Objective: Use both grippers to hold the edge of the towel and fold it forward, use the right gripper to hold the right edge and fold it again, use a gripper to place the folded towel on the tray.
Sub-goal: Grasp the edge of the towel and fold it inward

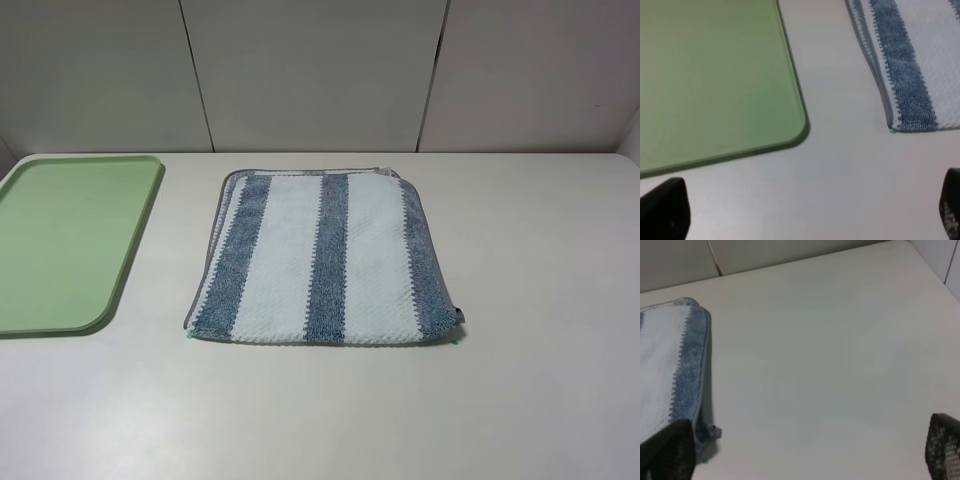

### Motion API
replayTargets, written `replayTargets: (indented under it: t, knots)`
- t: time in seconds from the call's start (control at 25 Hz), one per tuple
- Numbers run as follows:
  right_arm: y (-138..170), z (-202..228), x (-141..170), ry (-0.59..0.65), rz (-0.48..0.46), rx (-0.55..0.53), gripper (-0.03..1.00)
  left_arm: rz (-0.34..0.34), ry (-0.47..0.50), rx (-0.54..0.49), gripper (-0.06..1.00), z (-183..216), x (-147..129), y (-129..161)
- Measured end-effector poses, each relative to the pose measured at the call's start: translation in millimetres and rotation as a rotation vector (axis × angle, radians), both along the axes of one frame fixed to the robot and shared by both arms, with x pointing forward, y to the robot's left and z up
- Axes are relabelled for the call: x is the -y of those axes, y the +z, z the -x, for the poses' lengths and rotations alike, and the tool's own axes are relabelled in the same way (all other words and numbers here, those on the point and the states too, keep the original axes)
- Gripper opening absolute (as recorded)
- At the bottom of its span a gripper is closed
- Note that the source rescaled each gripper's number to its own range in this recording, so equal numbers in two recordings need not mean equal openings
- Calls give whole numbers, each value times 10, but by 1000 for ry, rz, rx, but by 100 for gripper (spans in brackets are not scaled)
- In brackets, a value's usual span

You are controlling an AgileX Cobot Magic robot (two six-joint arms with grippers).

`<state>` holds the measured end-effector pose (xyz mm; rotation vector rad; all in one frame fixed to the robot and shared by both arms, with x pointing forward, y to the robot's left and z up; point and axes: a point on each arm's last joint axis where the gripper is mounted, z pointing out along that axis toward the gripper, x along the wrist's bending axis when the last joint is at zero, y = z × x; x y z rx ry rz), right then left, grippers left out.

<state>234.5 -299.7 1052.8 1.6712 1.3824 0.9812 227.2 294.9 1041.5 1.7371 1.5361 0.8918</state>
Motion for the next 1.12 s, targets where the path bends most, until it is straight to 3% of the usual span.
replayTargets:
  t: [1.12]
  knots:
    - [0,0,0,0,0,0,100,0,0,0,100,0,0,0]
